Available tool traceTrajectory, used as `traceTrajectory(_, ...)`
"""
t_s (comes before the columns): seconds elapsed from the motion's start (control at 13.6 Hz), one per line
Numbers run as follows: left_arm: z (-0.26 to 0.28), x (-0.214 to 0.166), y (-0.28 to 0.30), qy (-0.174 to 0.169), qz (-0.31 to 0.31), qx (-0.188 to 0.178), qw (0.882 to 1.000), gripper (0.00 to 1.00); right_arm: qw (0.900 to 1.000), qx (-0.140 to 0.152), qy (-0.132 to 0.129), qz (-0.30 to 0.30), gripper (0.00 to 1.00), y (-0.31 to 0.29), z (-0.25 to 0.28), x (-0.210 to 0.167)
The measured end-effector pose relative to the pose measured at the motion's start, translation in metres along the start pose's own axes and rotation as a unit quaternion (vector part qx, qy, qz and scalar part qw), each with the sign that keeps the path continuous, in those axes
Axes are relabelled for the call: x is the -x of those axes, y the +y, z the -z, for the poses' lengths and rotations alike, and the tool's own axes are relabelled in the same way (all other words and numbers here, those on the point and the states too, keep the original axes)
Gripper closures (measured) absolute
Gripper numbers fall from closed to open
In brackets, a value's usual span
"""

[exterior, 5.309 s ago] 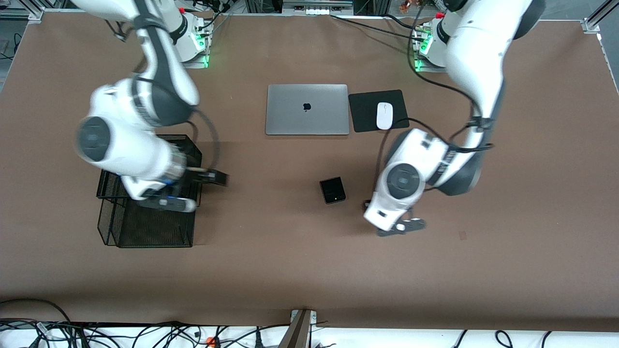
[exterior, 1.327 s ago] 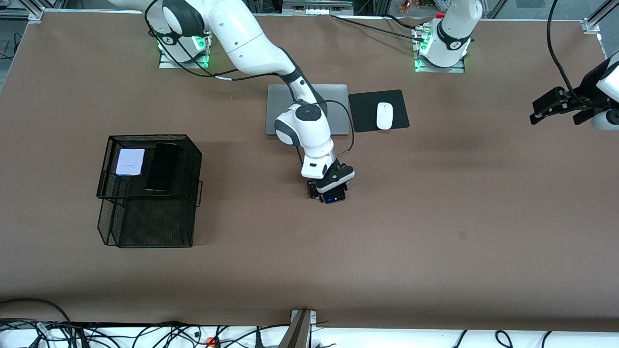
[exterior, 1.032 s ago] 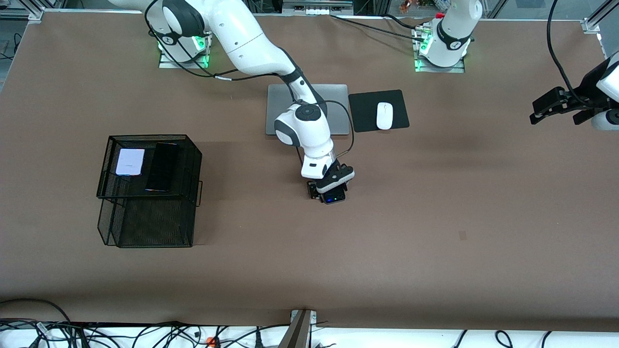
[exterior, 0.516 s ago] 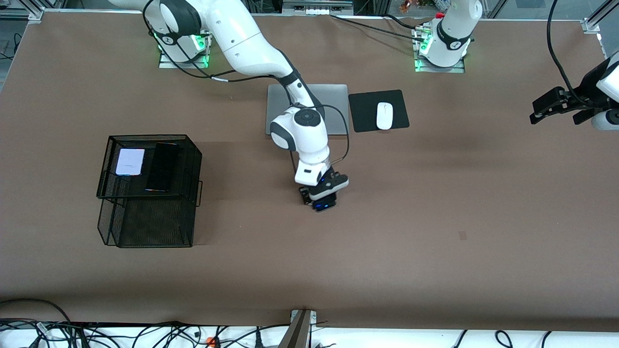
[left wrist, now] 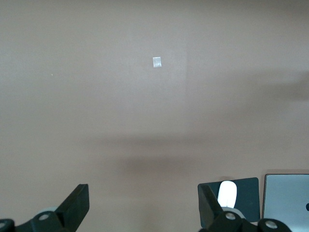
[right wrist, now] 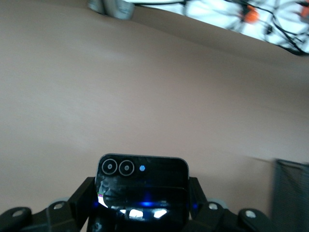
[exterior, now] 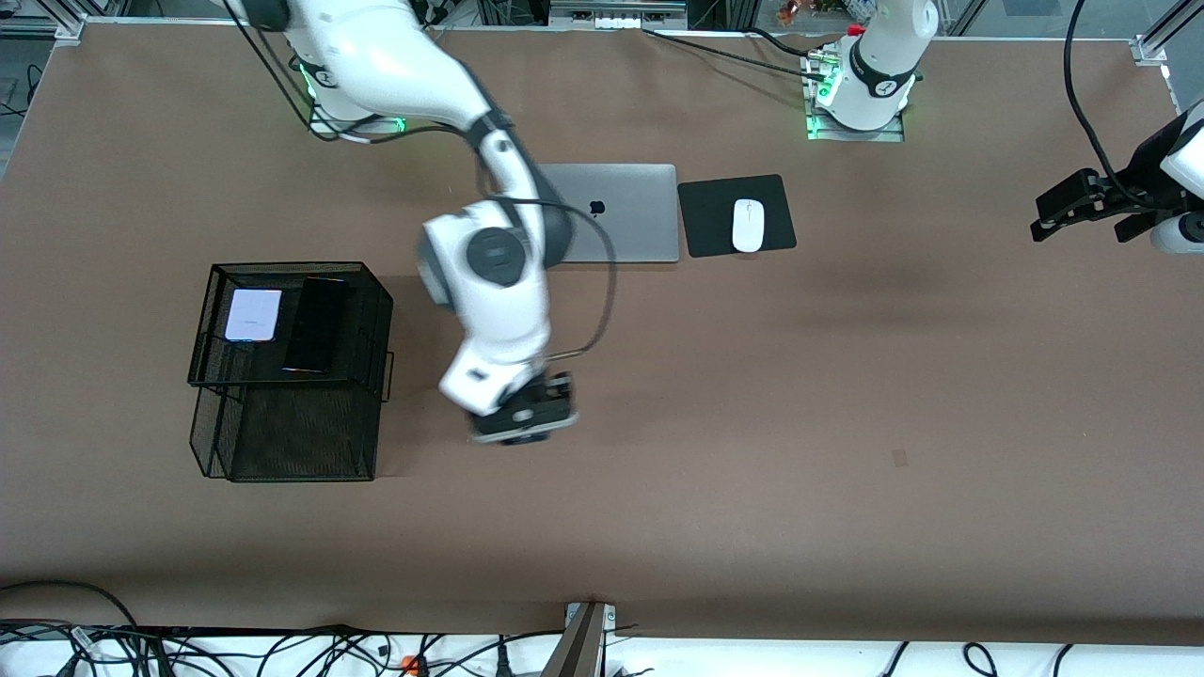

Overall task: Place phones with both arms
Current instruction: 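Carry the flip phone to the mesh basket with the right gripper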

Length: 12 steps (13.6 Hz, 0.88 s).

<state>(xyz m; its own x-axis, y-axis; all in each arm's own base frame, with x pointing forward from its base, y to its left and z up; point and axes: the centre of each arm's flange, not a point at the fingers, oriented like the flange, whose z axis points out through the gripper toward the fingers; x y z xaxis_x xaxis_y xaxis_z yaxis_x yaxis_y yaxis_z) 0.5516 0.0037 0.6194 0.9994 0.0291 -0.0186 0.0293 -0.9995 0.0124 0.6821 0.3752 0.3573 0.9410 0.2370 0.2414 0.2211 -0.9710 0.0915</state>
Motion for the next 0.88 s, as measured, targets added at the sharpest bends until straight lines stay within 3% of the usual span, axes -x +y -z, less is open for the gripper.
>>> traceTrajectory(0.37,0.0,0.0,0.0,0.0,0.0,0.0,1.0,0.0,0.993,-0.014,-0.114,0.011,0.19,0.182,0.027,-0.002)
traceTrajectory(0.66,0.0,0.0,0.0,0.0,0.0,0.0,1.0,0.0,0.989,-0.019,-0.148,-0.006,0.19,0.277,-0.005,0.023)
traceTrajectory(0.88,0.0,0.0,0.0,0.0,0.0,0.0,1.0,0.0,0.988,-0.015,-0.148,-0.025,0.19,0.302,-0.042,0.043)
